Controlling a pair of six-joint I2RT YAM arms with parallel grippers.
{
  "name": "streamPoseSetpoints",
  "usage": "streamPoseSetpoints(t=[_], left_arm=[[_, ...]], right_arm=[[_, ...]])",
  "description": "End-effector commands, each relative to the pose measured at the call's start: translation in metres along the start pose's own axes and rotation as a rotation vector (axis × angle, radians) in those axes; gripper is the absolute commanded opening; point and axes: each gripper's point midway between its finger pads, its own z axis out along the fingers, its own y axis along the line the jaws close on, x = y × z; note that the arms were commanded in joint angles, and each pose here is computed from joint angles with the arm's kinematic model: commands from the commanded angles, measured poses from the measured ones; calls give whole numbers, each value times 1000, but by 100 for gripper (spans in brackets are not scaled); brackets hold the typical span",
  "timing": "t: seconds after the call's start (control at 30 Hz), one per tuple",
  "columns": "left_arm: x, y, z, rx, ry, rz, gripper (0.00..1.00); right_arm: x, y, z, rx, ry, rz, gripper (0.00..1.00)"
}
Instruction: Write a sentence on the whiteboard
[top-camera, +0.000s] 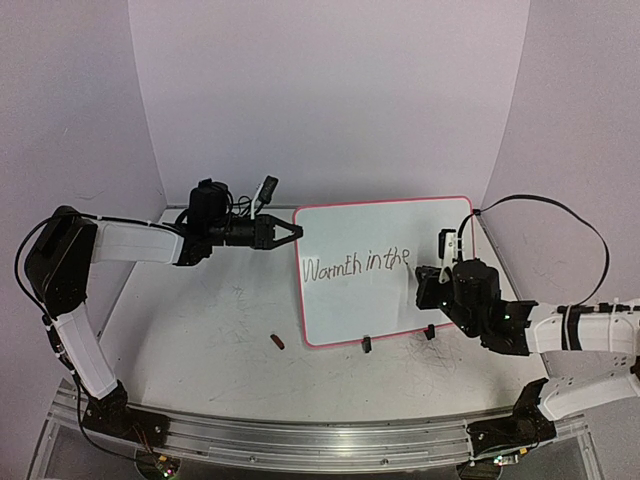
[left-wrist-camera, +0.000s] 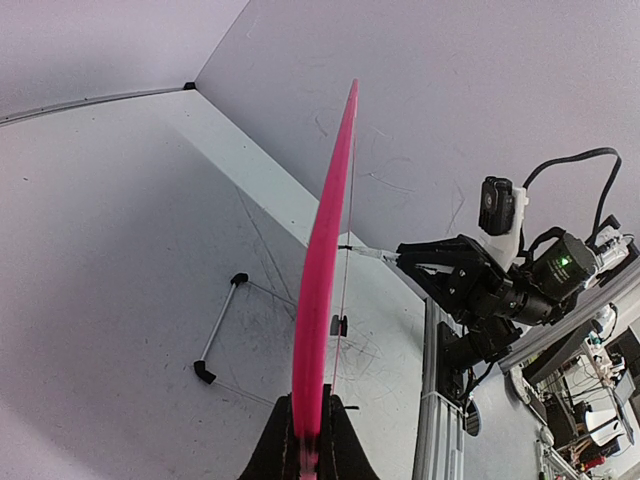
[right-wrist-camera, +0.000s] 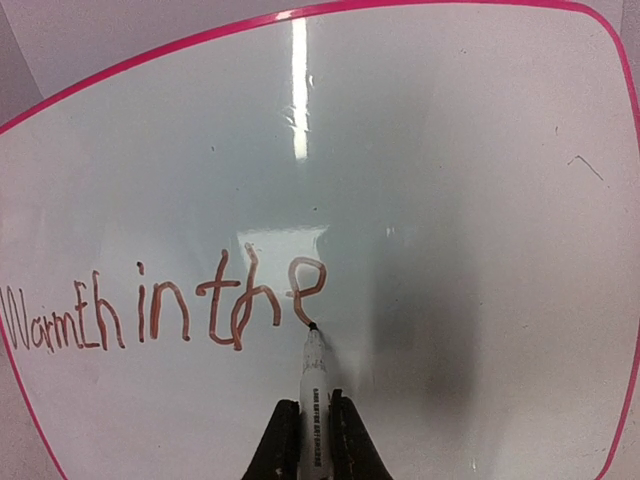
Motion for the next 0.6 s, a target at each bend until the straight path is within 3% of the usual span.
streamPoseSetpoints(t=[0.0, 0.17, 0.57], left_arm=[[14, -9, 11, 16, 49, 6, 0], [14, -9, 10, 16, 49, 5, 0], [13, -9, 10, 16, 47, 8, 0]], right_arm=[[7, -17, -2, 76, 22, -26, 0], [-25, -4, -22, -39, -98, -1, 0], [-40, -22, -15, 22, -152, -24, 0]])
